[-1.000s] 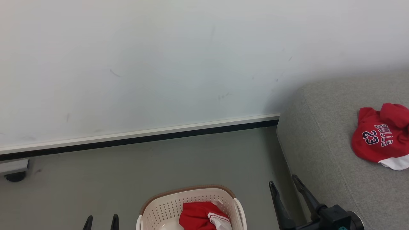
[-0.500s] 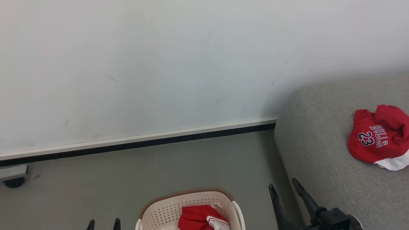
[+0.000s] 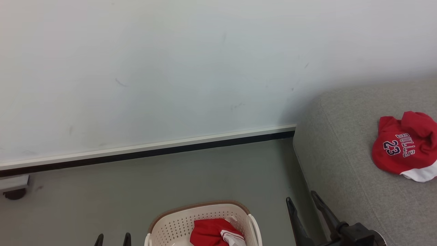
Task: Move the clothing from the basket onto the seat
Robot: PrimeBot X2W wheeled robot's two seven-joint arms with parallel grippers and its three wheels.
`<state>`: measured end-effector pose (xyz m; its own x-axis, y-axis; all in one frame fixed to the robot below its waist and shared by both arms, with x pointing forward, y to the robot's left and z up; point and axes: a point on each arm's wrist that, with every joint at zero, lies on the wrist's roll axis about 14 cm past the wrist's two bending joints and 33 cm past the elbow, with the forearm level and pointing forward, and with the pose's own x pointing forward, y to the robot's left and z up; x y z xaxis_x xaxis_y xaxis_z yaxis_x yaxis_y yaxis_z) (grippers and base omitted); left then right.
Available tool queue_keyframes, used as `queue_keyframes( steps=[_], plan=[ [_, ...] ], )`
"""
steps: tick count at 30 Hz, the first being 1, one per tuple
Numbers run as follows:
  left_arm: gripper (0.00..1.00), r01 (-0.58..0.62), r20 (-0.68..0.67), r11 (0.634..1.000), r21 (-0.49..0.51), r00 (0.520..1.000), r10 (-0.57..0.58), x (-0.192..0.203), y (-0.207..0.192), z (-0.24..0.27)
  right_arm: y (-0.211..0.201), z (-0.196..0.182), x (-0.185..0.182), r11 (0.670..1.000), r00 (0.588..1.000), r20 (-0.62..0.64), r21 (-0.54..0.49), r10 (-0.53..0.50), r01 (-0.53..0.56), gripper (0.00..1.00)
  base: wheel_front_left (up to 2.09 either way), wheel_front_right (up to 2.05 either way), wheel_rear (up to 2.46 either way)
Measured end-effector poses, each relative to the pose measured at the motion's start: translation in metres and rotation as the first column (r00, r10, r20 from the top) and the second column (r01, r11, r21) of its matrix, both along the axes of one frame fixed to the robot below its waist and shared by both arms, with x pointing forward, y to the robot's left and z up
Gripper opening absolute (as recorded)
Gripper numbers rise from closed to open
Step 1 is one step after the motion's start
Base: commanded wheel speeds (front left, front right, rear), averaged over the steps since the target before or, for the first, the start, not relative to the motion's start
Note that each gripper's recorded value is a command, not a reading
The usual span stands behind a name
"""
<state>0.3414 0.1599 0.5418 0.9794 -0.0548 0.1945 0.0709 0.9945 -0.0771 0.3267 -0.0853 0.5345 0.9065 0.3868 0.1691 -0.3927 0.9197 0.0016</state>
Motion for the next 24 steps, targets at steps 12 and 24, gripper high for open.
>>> queue_keyframes(
  steps=[12, 24],
  plan=[
    [1.00, 0.083, -0.082, 0.995, 0.056, 0.994, -0.078, 0.010, -0.020, -0.027, -0.002, 0.003, 0.008, 1.000, 1.000, 0.000, 0.017, -0.008, 0.008, 1.00, 0.00, 0.00, 0.00],
    [1.00, 0.384, -0.246, 0.912, 0.142, 0.907, -0.343, 0.065, -0.093, -0.086, -0.010, 0.021, 0.055, 0.999, 0.998, 0.059, 0.016, -0.029, 0.028, 1.00, 0.00, 0.00, 0.00]
  ],
)
